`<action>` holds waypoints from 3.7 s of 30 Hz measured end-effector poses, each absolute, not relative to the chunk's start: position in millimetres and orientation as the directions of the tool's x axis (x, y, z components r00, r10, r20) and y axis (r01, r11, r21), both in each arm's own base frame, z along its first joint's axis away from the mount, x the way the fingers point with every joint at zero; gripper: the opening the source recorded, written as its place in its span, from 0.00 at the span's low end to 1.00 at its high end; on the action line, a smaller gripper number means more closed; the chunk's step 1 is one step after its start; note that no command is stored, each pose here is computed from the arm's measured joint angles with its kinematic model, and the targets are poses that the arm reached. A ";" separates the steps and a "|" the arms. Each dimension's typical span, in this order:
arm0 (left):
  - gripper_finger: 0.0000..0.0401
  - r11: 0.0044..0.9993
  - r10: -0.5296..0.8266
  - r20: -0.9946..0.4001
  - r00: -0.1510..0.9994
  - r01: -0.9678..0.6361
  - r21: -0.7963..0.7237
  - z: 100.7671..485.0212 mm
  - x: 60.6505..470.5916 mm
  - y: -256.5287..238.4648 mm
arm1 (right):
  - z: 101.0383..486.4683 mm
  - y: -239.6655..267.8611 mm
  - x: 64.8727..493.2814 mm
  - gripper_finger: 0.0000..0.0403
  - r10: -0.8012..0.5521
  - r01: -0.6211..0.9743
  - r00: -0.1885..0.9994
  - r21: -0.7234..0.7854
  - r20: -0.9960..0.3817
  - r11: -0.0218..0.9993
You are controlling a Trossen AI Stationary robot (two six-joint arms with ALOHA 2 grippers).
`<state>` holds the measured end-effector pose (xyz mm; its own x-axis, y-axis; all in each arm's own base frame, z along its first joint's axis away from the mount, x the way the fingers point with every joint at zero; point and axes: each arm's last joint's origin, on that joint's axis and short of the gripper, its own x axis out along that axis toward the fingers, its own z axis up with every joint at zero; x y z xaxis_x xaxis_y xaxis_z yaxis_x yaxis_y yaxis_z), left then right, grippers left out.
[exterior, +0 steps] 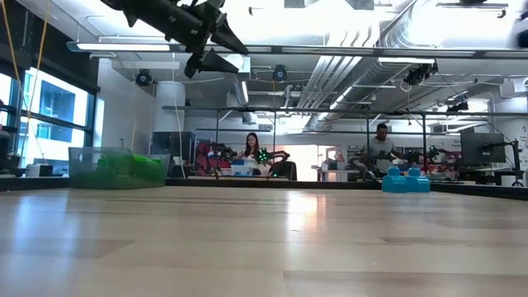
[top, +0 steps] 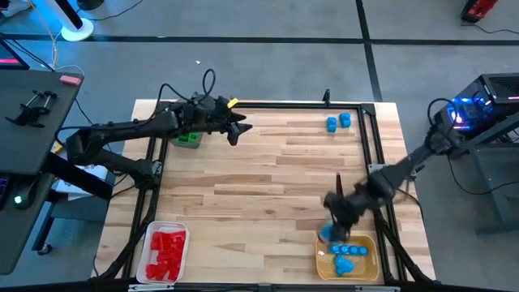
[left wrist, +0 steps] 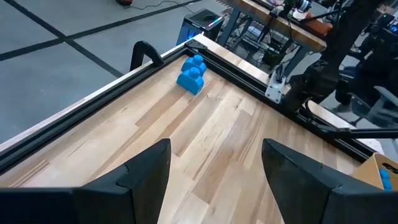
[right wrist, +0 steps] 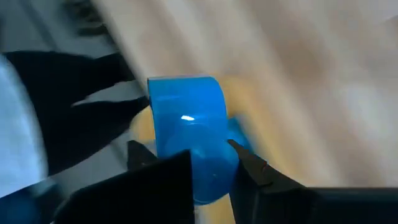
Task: Sort blocks
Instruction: Put the blue game piece into the yellow bin
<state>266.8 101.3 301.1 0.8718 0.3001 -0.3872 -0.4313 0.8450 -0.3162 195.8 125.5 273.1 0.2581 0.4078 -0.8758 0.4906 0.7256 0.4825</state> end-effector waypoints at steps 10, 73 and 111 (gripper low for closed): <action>0.60 0.844 0.286 -0.419 0.862 -0.434 -0.316 291.7 273.3 103.5 | 251.8 182.7 194.6 0.14 0.462 0.531 0.220 0.503 -0.859 0.682; 0.60 0.783 0.086 -0.412 0.907 -0.318 -0.535 292.8 283.8 65.9 | 153.4 -229.4 193.3 0.54 -0.206 0.996 -0.085 -0.084 -0.975 -0.015; 0.60 0.856 0.266 -0.321 0.909 -0.376 -0.355 300.1 288.2 73.5 | 323.2 -16.8 170.1 0.00 -0.092 0.657 0.635 0.474 -0.767 0.587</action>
<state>288.2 73.5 300.1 0.9089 0.2660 -0.3213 -0.3760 0.8560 -0.3550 170.1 -16.8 323.2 0.6355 -0.0925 -0.7666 0.6569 0.5865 0.4738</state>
